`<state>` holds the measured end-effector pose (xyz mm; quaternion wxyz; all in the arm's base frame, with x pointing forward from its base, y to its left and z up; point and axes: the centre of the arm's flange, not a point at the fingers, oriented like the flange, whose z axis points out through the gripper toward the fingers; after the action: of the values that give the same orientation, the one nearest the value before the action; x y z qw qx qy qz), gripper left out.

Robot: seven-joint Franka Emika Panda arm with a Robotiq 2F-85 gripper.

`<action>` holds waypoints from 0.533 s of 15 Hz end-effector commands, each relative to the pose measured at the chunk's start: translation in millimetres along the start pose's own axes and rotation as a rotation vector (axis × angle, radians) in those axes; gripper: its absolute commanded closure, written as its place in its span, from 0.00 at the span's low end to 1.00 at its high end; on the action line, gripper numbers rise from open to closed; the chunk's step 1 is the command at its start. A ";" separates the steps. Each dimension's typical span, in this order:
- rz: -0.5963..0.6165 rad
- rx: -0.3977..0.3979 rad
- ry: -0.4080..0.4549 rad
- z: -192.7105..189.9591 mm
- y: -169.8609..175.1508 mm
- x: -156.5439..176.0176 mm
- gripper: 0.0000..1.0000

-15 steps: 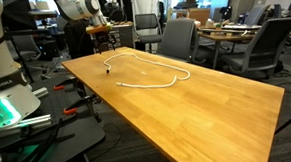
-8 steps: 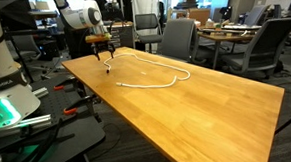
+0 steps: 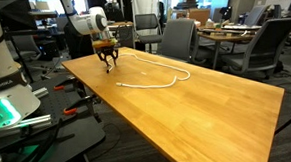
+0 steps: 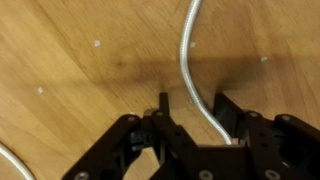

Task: Make a knot with the object on the table

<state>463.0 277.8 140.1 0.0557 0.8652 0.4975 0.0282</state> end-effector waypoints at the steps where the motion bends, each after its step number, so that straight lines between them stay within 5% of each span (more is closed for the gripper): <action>1: 0.062 0.036 -0.013 3.7 14.5 5.0 0.79; 3: 0.115 0.052 -0.020 3.8 18.5 0.2 0.95; 8: 0.221 -0.014 -0.004 -36.6 80.1 -55.9 0.97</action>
<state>486.5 244.6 146.6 0.0442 0.9005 0.4321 0.0196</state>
